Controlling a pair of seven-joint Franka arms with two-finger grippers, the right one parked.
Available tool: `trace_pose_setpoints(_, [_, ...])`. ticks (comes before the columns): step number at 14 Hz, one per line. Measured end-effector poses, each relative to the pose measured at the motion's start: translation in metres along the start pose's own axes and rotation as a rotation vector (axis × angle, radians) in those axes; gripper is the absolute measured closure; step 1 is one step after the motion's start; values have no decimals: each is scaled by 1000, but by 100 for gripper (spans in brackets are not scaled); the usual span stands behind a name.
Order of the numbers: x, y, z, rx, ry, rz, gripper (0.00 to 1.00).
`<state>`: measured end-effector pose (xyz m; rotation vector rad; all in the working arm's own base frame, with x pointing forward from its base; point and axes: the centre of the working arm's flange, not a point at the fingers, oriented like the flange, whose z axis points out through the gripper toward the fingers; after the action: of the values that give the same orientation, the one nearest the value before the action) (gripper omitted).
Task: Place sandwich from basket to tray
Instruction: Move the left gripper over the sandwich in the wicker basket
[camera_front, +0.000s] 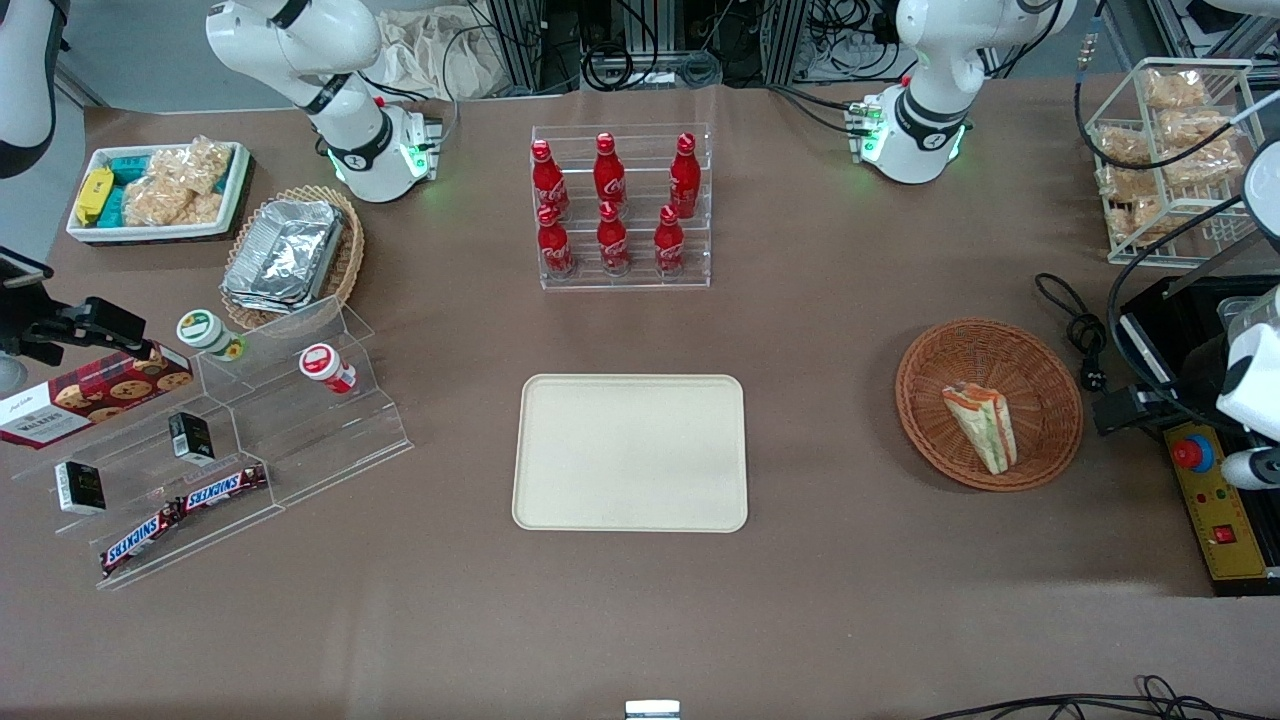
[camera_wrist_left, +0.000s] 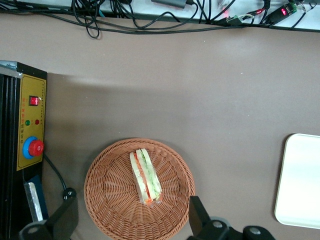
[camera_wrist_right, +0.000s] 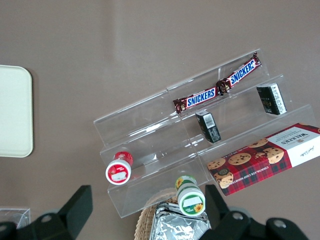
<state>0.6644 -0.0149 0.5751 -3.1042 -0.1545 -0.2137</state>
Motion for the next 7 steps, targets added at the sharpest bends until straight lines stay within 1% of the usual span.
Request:
trace_pose_setpoints(2, [0,0,0,0,1,1,0])
trace_pose_setpoints(4, [-1,0,1,1,-7,1,0])
trace_pose_setpoints(5, [-2,0,4,3,-25,1,0])
trace_pose_setpoints(7, [-6,-1,18,11,-87,2,0])
